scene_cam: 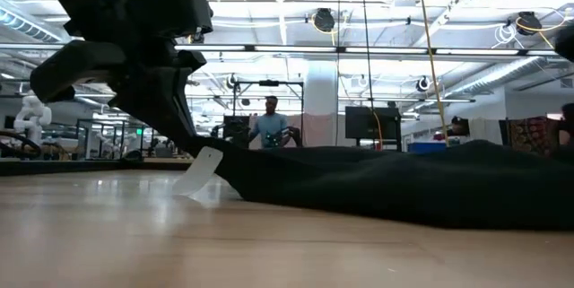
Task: Roll towel
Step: Roll the black microfiber towel
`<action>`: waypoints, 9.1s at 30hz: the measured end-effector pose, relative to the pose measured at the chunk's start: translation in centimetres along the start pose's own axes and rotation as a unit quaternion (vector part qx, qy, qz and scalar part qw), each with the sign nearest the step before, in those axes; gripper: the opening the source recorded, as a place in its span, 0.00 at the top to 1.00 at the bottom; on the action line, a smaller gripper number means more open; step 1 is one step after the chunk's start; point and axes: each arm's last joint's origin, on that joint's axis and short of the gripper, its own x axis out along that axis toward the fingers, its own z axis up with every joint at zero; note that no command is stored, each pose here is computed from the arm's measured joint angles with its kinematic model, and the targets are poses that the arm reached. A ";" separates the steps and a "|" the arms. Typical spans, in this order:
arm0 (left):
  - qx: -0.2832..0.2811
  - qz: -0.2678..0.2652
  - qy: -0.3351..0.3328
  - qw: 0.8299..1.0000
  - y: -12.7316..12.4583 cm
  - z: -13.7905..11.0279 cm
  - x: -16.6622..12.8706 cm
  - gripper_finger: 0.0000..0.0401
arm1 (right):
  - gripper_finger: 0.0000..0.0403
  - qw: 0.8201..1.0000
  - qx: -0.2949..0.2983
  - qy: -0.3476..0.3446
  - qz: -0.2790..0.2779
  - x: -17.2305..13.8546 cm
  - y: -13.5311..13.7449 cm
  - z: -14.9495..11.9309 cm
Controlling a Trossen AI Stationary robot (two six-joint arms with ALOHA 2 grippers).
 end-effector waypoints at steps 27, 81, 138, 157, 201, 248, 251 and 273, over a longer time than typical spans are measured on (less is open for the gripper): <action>0.009 0.019 -0.021 1.000 0.1 0.4 0.0 1.00 | 0.38 0.991 0.115 -0.068 -0.033 0.1 0.0 0.6; 0.006 0.004 -0.028 1.000 -0.1 0.6 -0.1 1.00 | 0.45 0.910 0.403 -0.044 -0.091 1.0 -0.6 -5.8; -0.020 0.362 -0.074 0.929 4.3 3.3 -0.8 1.00 | 0.58 0.984 0.076 -0.163 -0.006 1.4 2.6 -1.8; 0.041 0.306 -0.150 0.939 3.2 5.6 -7.0 1.00 | 0.61 0.976 0.077 -0.091 -0.182 4.7 -5.4 1.8; 0.005 0.272 -0.150 0.951 3.2 5.2 -6.6 1.00 | 0.57 0.965 0.063 -0.219 0.128 8.9 -9.6 -1.8; 0.043 0.378 -0.263 0.887 7.1 7.5 -14.0 1.00 | 1.00 0.884 -0.052 -0.261 -0.385 -14.9 -8.6 8.4; 0.033 0.407 -0.309 0.859 9.7 7.9 -16.0 1.00 | 1.00 0.844 -0.072 -0.283 -0.450 -18.7 -8.7 10.1; -0.108 0.323 -0.318 0.885 23.7 5.4 -22.9 1.00 | 1.00 0.818 0.001 -0.452 -0.357 -32.3 -16.6 9.0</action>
